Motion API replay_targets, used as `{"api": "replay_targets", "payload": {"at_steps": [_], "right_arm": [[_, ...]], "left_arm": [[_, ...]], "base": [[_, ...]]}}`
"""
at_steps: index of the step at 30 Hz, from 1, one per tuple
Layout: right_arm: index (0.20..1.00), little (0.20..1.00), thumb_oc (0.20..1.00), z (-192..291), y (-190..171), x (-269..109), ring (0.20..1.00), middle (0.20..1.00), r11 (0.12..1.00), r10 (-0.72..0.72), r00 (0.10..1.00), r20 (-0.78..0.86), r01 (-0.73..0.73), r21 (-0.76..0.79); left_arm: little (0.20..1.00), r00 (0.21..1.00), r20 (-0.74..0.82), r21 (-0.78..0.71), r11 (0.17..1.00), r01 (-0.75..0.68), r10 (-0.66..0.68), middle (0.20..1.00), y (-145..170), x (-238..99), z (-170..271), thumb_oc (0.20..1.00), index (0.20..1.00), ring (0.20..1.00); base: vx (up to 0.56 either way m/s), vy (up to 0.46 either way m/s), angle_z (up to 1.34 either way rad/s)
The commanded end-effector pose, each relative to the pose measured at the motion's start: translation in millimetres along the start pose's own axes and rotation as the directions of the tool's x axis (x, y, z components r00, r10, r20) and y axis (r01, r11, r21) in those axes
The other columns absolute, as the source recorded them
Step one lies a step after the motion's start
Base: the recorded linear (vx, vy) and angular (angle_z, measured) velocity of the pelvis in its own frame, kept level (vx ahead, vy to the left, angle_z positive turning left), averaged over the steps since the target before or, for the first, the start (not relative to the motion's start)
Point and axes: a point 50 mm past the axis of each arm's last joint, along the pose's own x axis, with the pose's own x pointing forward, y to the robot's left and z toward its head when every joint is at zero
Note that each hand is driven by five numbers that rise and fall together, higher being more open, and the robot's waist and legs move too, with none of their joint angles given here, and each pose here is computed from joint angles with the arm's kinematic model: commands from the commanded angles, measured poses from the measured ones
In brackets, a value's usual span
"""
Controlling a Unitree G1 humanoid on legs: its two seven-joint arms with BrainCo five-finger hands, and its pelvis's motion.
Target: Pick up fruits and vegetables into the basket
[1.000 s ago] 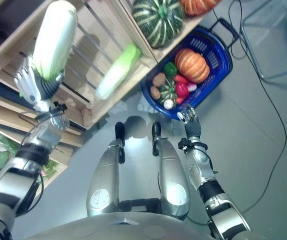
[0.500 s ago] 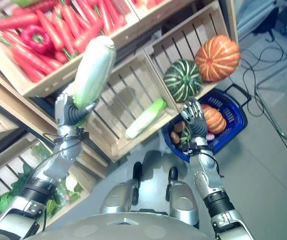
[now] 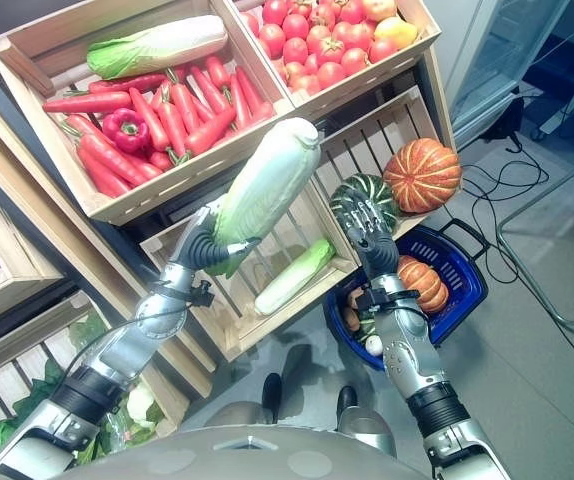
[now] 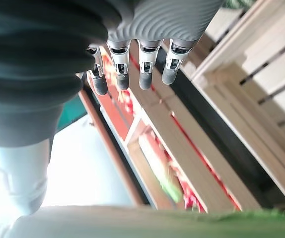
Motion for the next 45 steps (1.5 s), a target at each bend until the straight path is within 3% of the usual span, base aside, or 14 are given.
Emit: {"api": "replay_targets", "payload": {"at_steps": [1, 8, 16, 26, 31, 40, 41, 42, 44, 45], "right_arm": [[1.0, 1.0, 1.0, 20, 23, 7, 1.0, 1.0, 0.986, 0.165, 0.982, 0.095, -0.164, -0.017], [1.0, 1.0, 1.0, 28, 24, 7, 1.0, 1.0, 0.963, 0.269, 0.959, 0.088, -0.267, -0.038], [1.0, 1.0, 1.0, 36, 30, 10, 1.0, 1.0, 0.948, 0.316, 0.943, 0.104, -0.311, -0.065], [1.0, 1.0, 1.0, 37, 37, 12, 1.0, 1.0, 0.948, 0.318, 0.941, 0.119, -0.317, -0.028], [1.0, 1.0, 1.0, 35, 41, 11, 1.0, 1.0, 0.937, 0.337, 0.934, 0.116, -0.345, 0.051], [1.0, 1.0, 1.0, 17, 57, 8, 1.0, 1.0, 0.89, 0.288, 0.951, 0.11, -0.308, 0.337], [0.881, 0.881, 0.881, 15, 58, 8, 0.881, 0.881, 0.881, 0.289, 0.951, 0.108, -0.309, 0.359], [0.636, 0.636, 0.636, 14, 59, 8, 0.636, 0.636, 0.87, 0.292, 0.951, 0.106, -0.31, 0.383], [0.357, 0.357, 0.357, 12, 61, 8, 0.357, 0.357, 0.861, 0.29, 0.951, 0.103, -0.307, 0.407], [0.256, 0.256, 0.256, 10, 62, 8, 0.256, 0.256, 0.857, 0.289, 0.952, 0.1, -0.304, 0.416]], "left_arm": [[0.2, 0.986, 0.16, -0.039, 0.998, 0.055, -0.048, 0.2, 6, 7, 26, 0.2, 0.2, 0.2], [0.2, 0.971, 0.14, -0.058, 0.978, 0.202, -0.192, 0.2, -5, 2, 23, 0.2, 0.2, 0.2], [0.2, 0.933, 0.108, 0.034, 0.939, 0.342, -0.344, 0.2, -13, 2, 23, 0.2, 0.2, 0.2], [0.2, 0.905, 0.051, 0.092, 0.904, 0.418, -0.423, 0.2, -17, -2, 18, 0.2, 0.2, 0.2], [0.2, 0.902, 0.046, 0.097, 0.901, 0.423, -0.429, 0.2, -17, -3, 19, 0.2, 0.2, 0.2], [0.2, 0.913, 0.042, 0.151, 0.906, 0.395, -0.405, 0.2, -19, -5, 19, 0.2, 0.2, 0.2], [0.2, 0.915, 0.042, 0.147, 0.909, 0.391, -0.4, 0.2, -18, -4, 19, 0.2, 0.2, 0.2], [0.2, 0.919, 0.043, 0.142, 0.913, 0.383, -0.392, 0.2, -17, -4, 20, 0.2, 0.2, 0.2], [0.2, 0.923, 0.045, 0.138, 0.918, 0.372, -0.382, 0.2, -17, -3, 20, 0.2, 0.2, 0.2], [0.2, 0.924, 0.045, 0.138, 0.918, 0.371, -0.38, 0.2, -17, -2, 21, 0.2, 0.2, 0.2]], "base": [[0.0, 0.0, 0.0], [0.0, 0.0, -0.01], [0.0, 0.0, 0.0], [0.0, 0.0, 0.0], [0.0, 0.0, 0.0], [-0.01, 0.003, -0.01], [-0.03, 0.01, -0.03], [0.0, 0.0, 0.0], [0.0, 0.0, 0.0], [0.0, 0.0, 0.0]]}}
